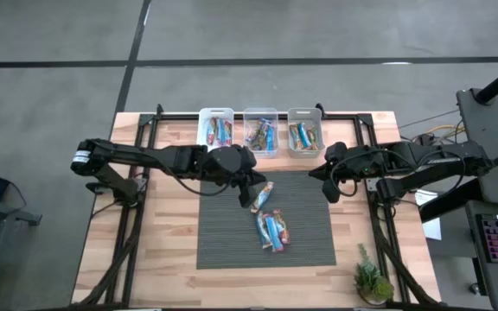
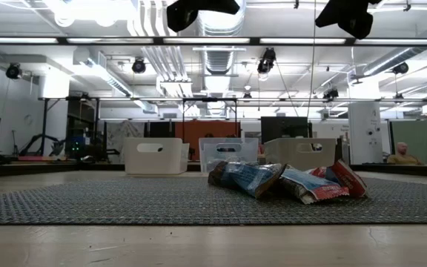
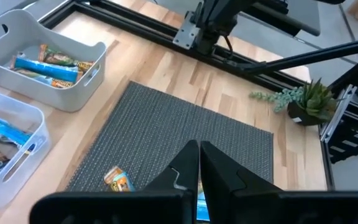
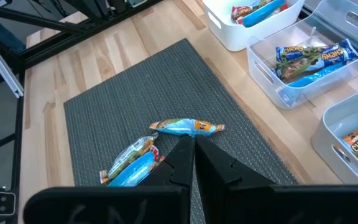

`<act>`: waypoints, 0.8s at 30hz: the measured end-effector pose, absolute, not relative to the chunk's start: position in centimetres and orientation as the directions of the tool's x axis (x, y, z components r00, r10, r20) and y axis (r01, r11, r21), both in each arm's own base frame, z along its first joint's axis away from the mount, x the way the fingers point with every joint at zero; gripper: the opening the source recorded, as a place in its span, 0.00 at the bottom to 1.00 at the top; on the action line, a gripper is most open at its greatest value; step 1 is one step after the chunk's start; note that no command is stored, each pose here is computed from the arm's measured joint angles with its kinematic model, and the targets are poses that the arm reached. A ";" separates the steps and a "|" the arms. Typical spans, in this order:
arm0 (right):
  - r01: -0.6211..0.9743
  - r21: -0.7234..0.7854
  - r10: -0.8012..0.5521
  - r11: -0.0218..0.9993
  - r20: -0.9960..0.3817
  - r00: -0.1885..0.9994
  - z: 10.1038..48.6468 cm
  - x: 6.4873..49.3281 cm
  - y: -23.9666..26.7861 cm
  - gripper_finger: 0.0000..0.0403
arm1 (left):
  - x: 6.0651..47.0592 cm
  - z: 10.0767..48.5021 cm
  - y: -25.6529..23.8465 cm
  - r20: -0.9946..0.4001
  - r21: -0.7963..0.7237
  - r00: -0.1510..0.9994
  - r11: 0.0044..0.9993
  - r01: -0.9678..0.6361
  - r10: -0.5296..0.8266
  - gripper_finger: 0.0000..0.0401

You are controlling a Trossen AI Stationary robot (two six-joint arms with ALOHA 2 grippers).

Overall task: Pick and place Granola Bars by type
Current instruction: Put the yellow granola bar into the gray bin

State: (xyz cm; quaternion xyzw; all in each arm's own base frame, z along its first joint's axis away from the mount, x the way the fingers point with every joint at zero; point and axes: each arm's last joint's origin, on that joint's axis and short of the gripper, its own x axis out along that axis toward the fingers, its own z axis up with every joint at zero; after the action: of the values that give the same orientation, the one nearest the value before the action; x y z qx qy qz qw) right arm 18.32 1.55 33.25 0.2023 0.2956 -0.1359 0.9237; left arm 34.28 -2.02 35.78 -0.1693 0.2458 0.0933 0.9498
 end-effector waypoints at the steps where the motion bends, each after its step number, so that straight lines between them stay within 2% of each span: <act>1: 0.371 0.294 -0.131 0.881 -0.601 0.788 33.2 18.3 1.6 0.02 | 34.3 35.8 -2.0 -0.501 -0.275 0.860 0.925 -0.262 0.094 0.00; 8: 0.363 0.294 -0.129 0.884 -0.593 0.795 33.3 18.4 1.6 0.02 | 33.8 36.1 -2.1 -0.507 -0.236 0.857 0.942 -0.239 0.090 0.00; 12: 0.300 0.321 -0.066 0.898 -0.575 0.815 33.4 19.2 1.8 0.02 | 32.8 36.5 -2.1 -0.519 -0.207 0.849 0.951 -0.232 0.094 0.00; 18: 0.275 0.315 -0.045 0.908 -0.580 0.813 32.4 21.7 2.0 0.02 | 31.1 36.8 -1.9 -0.494 -0.191 0.862 0.953 -0.237 0.116 0.00; 24: 0.155 0.351 0.085 0.923 -0.581 0.809 30.9 25.4 1.7 0.02 | 28.5 35.9 -1.6 -0.455 -0.205 0.880 0.945 -0.255 0.139 0.00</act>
State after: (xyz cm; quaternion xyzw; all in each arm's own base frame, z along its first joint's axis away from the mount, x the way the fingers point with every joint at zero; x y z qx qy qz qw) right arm 25.37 1.69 30.93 0.1950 0.3082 -0.0190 0.9309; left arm 28.53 -1.61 35.86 -0.1305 0.2228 0.1027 0.9606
